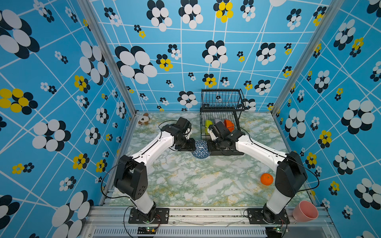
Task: Load bowls into a dish rack
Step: Place the bowl in the dish rack.
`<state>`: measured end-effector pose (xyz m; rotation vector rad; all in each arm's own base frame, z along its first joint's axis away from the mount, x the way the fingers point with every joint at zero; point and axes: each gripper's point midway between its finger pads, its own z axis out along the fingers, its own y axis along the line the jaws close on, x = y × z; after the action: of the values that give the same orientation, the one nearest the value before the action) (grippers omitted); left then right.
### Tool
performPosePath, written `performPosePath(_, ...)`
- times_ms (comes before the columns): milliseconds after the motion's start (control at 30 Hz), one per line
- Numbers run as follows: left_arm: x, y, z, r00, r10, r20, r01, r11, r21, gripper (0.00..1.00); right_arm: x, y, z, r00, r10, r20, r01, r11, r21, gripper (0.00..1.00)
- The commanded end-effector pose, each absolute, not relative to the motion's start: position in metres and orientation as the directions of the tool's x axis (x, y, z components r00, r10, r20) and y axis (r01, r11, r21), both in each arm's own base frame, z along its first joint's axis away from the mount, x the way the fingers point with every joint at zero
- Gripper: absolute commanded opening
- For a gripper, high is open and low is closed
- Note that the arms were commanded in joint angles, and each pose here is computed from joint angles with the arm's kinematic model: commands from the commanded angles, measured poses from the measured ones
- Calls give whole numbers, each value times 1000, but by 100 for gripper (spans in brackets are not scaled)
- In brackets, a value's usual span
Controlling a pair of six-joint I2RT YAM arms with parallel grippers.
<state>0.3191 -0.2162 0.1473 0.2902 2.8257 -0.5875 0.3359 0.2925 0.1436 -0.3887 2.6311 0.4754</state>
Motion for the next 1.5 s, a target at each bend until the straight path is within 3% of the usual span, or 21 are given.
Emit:
performPosePath(0,317,-216,159,-937,148,-318,266,890,-370,62,343,285,172,-834,-145,-532,-325,909,261,0)
performPosePath(433,343,-177,190,-865,-47,-499,169,910,-379,69,367,254,200,-769,-155,-620,-241,969,57,0)
performPosePath(700,346,-169,176,-886,-50,-462,128,929,-346,68,385,242,219,-705,-270,-656,-206,963,-175,0)
performPosePath(1000,347,-165,172,-889,-53,-455,113,937,-330,67,398,242,216,-657,-438,-613,-182,882,-435,0)
performPosePath(1467,347,-166,171,-892,-50,-449,113,938,-329,67,409,238,198,-654,-514,-555,-131,799,-586,0)
